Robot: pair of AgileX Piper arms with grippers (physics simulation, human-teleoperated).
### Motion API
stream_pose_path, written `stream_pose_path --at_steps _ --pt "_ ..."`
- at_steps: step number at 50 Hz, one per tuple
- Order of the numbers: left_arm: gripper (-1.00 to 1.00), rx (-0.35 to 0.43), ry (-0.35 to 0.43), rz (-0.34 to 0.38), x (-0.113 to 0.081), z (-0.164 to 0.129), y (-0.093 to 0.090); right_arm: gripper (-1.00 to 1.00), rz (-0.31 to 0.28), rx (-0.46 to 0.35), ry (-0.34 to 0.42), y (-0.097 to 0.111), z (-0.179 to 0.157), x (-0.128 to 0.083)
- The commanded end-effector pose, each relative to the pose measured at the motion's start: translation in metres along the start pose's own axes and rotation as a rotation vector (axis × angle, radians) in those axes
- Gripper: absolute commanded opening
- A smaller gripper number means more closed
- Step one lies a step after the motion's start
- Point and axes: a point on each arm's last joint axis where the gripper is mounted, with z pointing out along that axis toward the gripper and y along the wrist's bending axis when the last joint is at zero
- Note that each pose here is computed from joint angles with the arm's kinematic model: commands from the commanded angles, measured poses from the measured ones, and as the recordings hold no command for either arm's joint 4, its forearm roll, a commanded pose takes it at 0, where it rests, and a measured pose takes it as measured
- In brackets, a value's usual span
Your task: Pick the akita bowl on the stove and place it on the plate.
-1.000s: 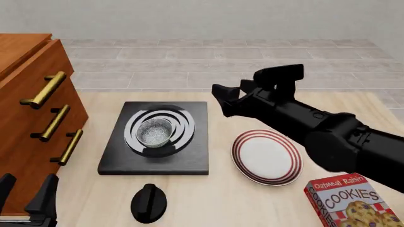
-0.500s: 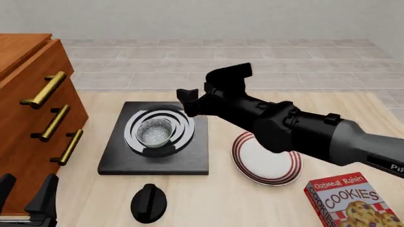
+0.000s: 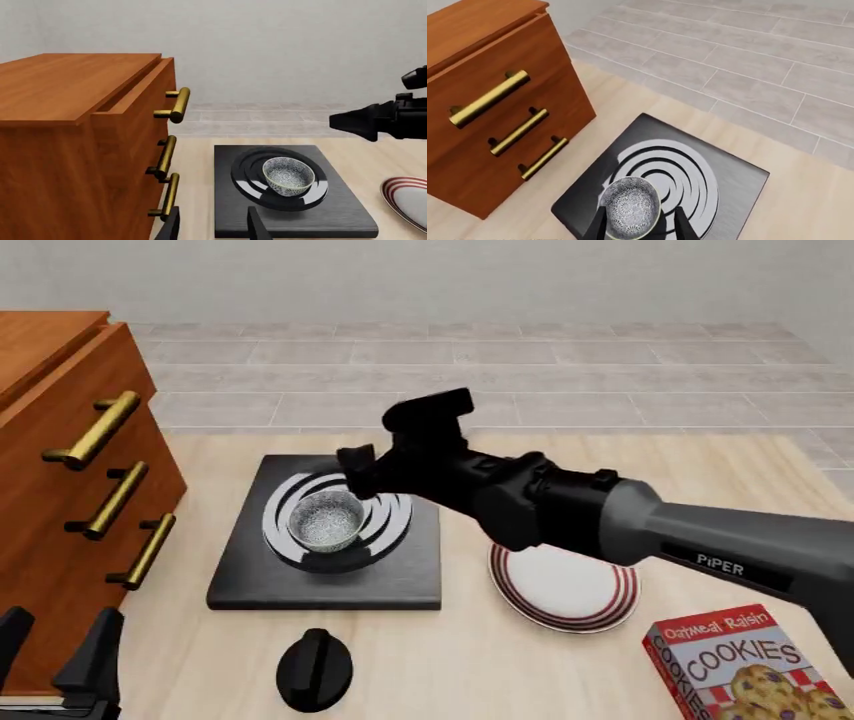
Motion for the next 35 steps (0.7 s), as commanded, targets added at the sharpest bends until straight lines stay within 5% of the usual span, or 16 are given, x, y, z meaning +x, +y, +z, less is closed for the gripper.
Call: stream_pose_path --at_steps 1,35 --pt "1.0 0.0 0.0 0.0 0.0 0.0 0.0 1.0 -0.002 0.006 0.037 -0.002 0.018 0.014" --pt "1.0 0.0 0.0 0.0 0.0 0.0 0.0 1.0 -0.029 0.034 0.156 -0.012 0.061 0.046"
